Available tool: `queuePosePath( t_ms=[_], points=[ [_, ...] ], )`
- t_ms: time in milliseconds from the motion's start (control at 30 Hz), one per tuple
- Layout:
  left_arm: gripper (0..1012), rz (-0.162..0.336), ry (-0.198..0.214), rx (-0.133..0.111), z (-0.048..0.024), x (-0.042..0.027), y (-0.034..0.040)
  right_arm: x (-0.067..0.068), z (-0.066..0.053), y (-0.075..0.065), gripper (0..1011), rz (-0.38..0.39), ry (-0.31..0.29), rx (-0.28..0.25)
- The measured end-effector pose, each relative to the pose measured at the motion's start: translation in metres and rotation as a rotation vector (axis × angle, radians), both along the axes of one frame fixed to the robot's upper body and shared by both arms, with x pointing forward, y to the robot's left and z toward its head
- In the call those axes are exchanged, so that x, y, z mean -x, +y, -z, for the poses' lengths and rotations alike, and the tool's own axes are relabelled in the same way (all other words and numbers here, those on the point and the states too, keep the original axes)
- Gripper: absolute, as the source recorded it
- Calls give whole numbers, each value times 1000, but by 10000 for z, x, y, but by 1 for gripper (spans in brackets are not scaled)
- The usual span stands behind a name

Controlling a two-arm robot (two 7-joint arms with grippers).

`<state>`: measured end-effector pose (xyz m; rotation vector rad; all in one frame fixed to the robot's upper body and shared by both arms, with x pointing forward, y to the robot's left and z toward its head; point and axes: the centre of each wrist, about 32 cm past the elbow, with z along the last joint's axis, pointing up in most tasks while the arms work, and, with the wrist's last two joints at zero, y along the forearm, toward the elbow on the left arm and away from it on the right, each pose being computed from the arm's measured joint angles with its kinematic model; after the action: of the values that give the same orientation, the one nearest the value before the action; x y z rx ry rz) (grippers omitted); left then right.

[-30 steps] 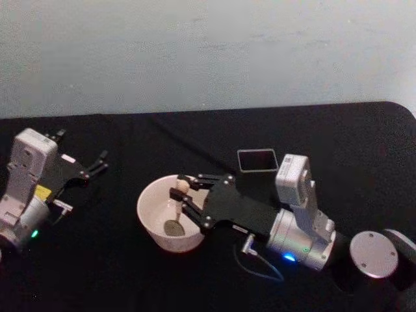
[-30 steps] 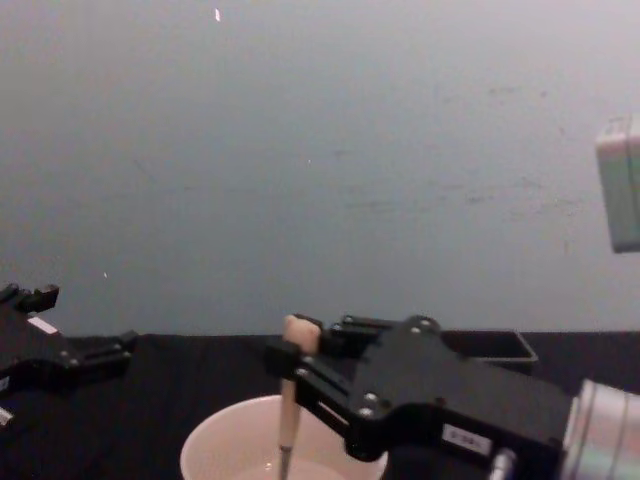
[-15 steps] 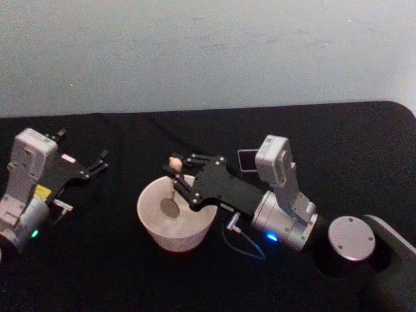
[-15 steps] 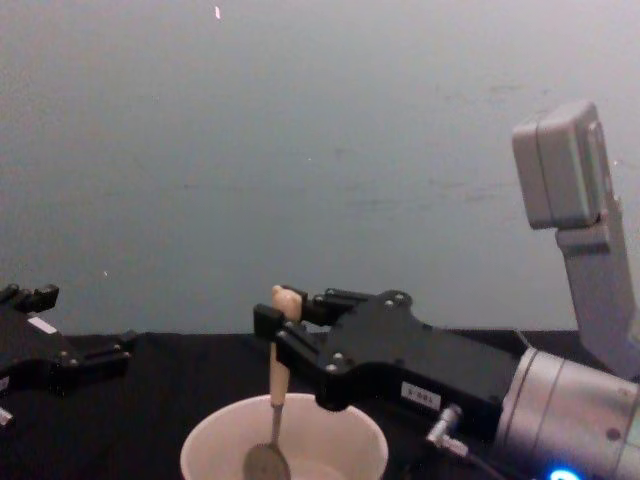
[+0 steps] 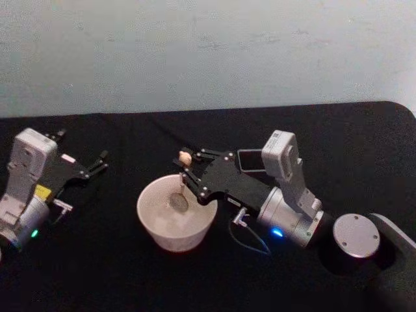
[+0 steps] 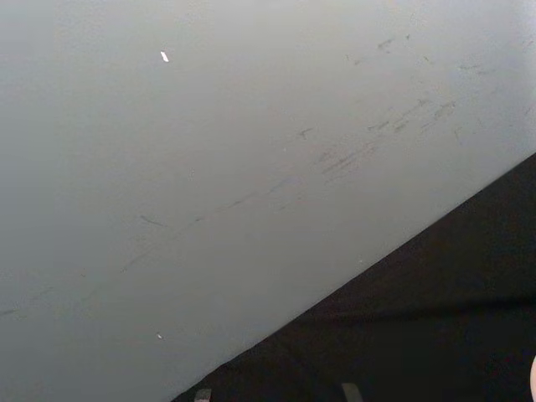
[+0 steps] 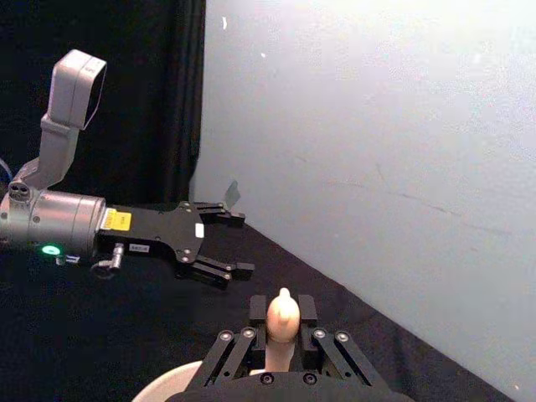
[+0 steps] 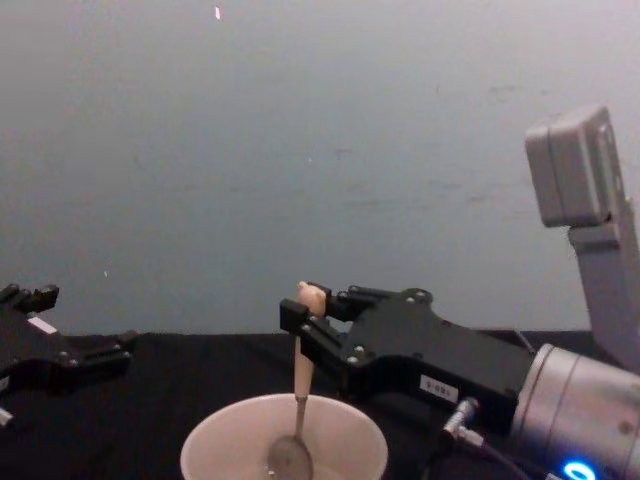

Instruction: Pick up the stirring spoon with one hand, stir inside the cup, then place it back in its original position.

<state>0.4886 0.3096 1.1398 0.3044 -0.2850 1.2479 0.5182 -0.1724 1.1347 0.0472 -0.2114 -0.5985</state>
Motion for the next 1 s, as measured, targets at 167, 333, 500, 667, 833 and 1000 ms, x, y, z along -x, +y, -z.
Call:
queuePosePath(
  t_ms=[167, 333, 500, 667, 833, 1000],
  points=[
    [1001, 0, 0, 0, 0, 0, 0, 19, -41, -31, 214, -5, -7, -11],
    [1001, 0, 0, 0, 0, 0, 0, 35, -127, -88, 214, -13, -32, -38],
    [1001, 0, 0, 0, 0, 0, 0, 50, -315, -198, 214, -17, -96, -76],
    [1001, 0, 0, 0, 0, 0, 0, 49, -483, -319, 214, -9, -145, -95],
    [1001, 0, 0, 0, 0, 0, 0, 37, -629, -469, 214, 7, -178, -110],
    [1001, 0, 0, 0, 0, 0, 0, 26, -751, -654, 214, 38, -204, -117]
  ],
)
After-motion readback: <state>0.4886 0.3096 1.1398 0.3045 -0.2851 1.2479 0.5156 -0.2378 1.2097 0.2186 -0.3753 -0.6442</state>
